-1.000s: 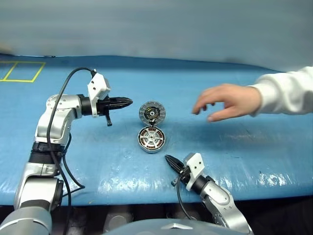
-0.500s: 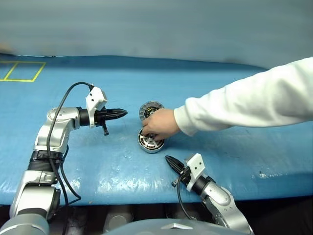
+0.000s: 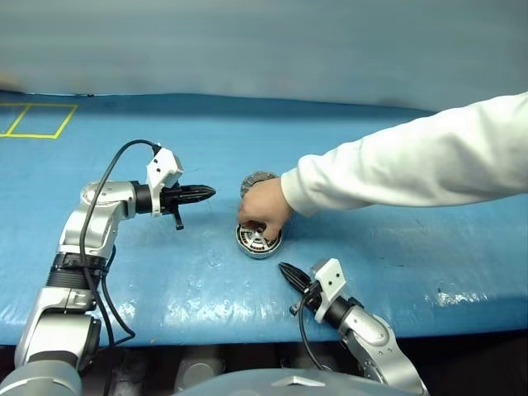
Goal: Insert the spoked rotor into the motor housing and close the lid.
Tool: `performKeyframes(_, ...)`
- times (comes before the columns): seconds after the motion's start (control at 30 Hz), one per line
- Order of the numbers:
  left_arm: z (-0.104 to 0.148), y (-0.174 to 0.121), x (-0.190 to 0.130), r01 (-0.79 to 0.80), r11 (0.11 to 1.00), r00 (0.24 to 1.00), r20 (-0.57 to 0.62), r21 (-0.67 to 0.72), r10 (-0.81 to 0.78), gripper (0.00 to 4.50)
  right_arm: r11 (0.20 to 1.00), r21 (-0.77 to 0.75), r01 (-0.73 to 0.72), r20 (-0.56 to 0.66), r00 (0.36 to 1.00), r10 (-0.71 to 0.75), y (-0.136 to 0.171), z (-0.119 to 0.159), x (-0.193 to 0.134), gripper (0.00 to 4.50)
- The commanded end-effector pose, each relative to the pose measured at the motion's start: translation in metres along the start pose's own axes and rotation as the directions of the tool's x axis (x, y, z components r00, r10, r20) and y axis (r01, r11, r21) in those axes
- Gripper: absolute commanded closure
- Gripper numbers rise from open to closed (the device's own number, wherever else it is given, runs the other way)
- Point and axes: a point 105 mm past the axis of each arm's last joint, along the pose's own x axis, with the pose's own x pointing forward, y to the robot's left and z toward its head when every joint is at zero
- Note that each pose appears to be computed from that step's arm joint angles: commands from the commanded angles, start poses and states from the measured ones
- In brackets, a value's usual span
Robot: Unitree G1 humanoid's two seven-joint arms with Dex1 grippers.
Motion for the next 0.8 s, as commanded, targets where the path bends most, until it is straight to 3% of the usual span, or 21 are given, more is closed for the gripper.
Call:
performKeyframes(0.03,0.0062,0.0012,-0.0017,0.001,1.000,1.000,0.007,0.029,-0.001,4.47,1.000,-0.012,-0.007,0.030,1.000,0.007,0.0009,0.0087,0.0000,4.50)
performKeyframes(0.8,0.0075,-0.0027,-0.0027,0.024,0.999,1.000,0.015,0.037,-0.025,4.47,1.000,-0.020,-0.017,0.030,0.999,0.018,0.0007,0.0102,0.0022,4.50)
